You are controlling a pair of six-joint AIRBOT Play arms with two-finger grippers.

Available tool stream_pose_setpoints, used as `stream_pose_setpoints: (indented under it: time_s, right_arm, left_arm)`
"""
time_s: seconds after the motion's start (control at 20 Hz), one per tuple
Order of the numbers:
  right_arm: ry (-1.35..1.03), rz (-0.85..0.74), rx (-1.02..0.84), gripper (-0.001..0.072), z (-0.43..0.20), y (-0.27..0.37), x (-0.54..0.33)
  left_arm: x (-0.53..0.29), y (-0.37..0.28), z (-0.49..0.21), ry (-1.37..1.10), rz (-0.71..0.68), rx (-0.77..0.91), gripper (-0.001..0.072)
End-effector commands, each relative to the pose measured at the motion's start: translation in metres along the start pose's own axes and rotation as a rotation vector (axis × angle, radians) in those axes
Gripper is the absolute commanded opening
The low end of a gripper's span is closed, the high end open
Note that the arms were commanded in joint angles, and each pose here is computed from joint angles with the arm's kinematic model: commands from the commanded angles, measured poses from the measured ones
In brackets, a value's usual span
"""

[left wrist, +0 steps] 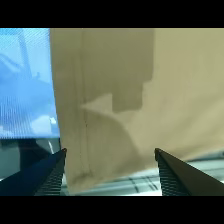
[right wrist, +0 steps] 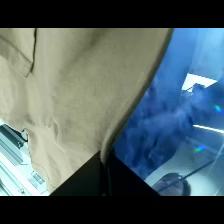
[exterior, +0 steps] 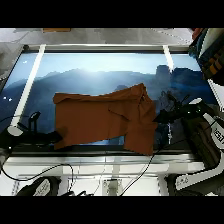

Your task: Fold the clothes and pants, and hang the long-sleeved shirts on hangers.

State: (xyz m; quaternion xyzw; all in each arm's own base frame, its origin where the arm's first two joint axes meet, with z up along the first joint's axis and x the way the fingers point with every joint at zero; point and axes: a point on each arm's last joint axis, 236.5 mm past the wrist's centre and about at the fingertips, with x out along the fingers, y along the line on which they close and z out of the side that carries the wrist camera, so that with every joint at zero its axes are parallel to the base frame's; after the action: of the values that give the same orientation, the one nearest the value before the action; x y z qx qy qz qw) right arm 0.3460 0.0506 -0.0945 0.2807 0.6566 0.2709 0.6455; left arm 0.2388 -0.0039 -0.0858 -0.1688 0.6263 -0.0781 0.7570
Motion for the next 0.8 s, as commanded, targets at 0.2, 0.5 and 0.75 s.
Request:
stream_pose_setpoints:
  time_s: [0.2, 0.5, 0.75]
  right_arm:
    - [-0.001, -0.001, -0.002, 0.001, 0.0, 0.0, 0.0]
    - [0.0, 0.0, -0.002, 0.001, 0.0, 0.0, 0.0]
    - [-0.001, 0.0, -0.002, 0.0011, 0.0, 0.0, 0.0]
  left_arm:
    - [-0.009, 0.013, -0.005, 0.011, 0.073, 0.058, 0.0641]
    - [0.02, 0.02, -0.023, 0.143, 0.032, 0.038, 0.0623]
    - [0.04, -0.022, -0.011, 0.12, -0.197, 0.025, 0.0508]
